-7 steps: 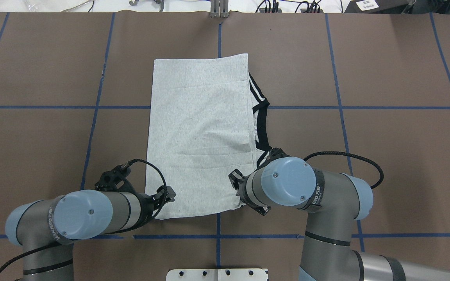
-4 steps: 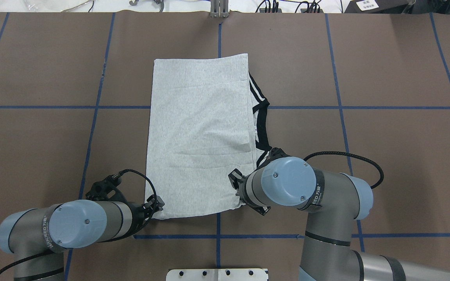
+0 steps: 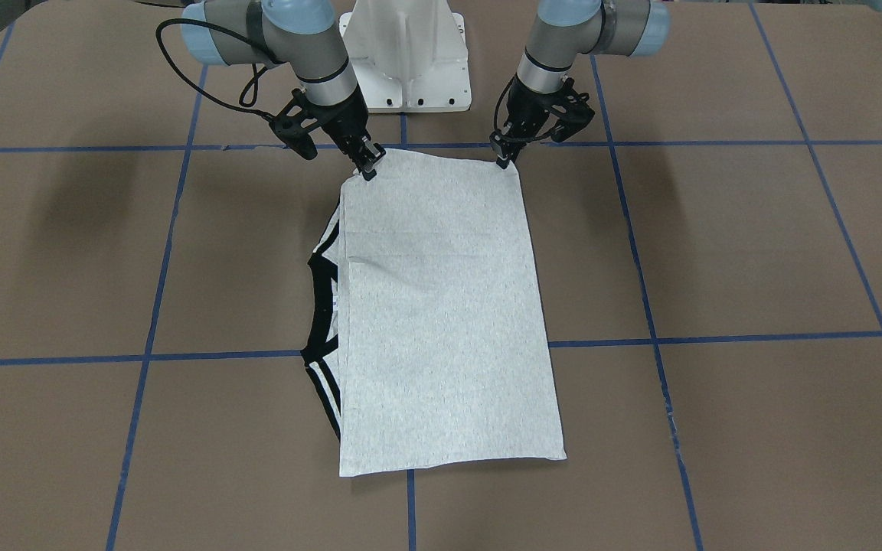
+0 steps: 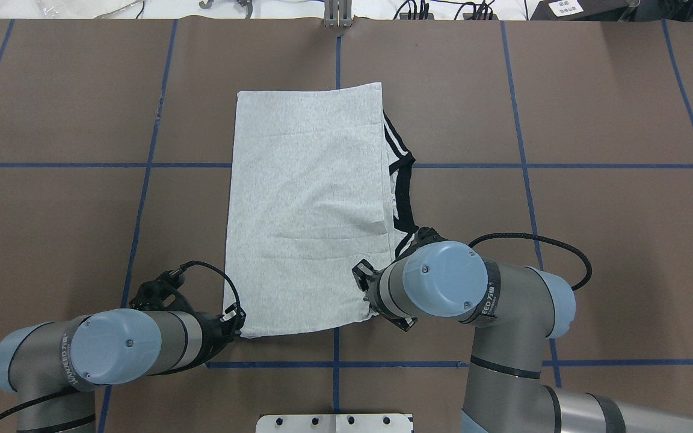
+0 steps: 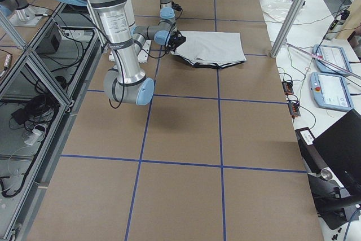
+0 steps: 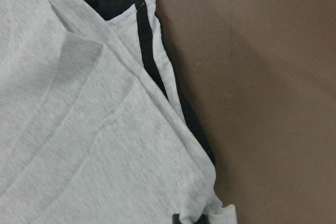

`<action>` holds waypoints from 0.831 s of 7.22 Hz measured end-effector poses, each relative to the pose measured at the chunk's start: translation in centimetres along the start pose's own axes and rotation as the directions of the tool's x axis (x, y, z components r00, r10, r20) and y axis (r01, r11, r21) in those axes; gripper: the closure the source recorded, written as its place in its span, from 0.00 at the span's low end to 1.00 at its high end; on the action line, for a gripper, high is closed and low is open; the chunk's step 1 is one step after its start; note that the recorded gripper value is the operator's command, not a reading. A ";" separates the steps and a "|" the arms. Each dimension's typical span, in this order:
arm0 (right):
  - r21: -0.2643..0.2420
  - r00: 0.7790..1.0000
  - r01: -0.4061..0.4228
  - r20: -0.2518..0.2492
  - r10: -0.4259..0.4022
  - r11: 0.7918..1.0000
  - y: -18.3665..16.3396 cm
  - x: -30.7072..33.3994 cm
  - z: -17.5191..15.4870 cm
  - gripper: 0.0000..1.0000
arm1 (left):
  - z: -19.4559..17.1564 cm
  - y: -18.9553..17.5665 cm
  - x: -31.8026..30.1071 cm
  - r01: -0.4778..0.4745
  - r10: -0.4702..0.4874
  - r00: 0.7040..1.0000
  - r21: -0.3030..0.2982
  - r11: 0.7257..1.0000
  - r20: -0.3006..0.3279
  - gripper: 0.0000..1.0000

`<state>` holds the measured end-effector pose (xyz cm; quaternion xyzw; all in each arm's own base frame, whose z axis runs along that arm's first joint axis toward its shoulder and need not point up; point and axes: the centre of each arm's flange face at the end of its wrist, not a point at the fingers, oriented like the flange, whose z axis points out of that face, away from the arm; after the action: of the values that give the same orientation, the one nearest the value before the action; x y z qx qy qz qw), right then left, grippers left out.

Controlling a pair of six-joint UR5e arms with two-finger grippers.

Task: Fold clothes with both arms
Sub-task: 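Lower the left gripper to the shirt's near corner and grasp it, then lift the near edge with both grippers and fold it away from the robot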

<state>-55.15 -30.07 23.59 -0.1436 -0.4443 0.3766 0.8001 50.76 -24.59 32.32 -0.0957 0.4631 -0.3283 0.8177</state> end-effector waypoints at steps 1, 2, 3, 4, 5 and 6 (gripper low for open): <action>0.000 1.000 0.000 0.002 0.000 1.000 0.0 0.0 -0.1 1.00 | -1.7 0.4 0.6 -0.003 0.002 1.000 -0.016 1.000 -0.024 1.00; -0.002 1.000 -0.004 0.005 0.004 1.000 -0.2 0.4 -0.6 1.00 | -3.9 1.0 1.3 -0.006 0.004 0.999 -0.031 0.999 -0.044 1.00; -0.016 1.000 -0.027 0.006 0.027 1.000 -0.4 2.0 -2.0 1.00 | -6.4 1.9 1.8 -0.008 0.006 0.998 -0.048 0.999 -0.055 1.00; -0.048 0.998 -0.066 0.003 0.066 0.997 0.1 4.7 -4.0 1.00 | -8.9 3.4 2.0 -0.015 0.010 0.998 -0.075 0.997 -0.058 1.00; -0.086 0.995 -0.104 -0.004 0.104 0.991 1.0 7.0 -6.3 1.00 | -10.8 4.6 2.0 -0.018 0.012 0.998 -0.102 0.995 -0.066 1.00; -0.112 0.990 -0.137 0.003 0.139 0.984 1.1 7.9 -8.5 1.00 | -12.3 5.1 2.3 -0.018 0.008 0.997 -0.120 0.993 -0.080 1.00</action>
<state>-46.22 -22.64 22.94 -0.2164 -0.4577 0.4065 0.7605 43.76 -20.28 21.51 -0.1288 0.5149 -0.2977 0.7935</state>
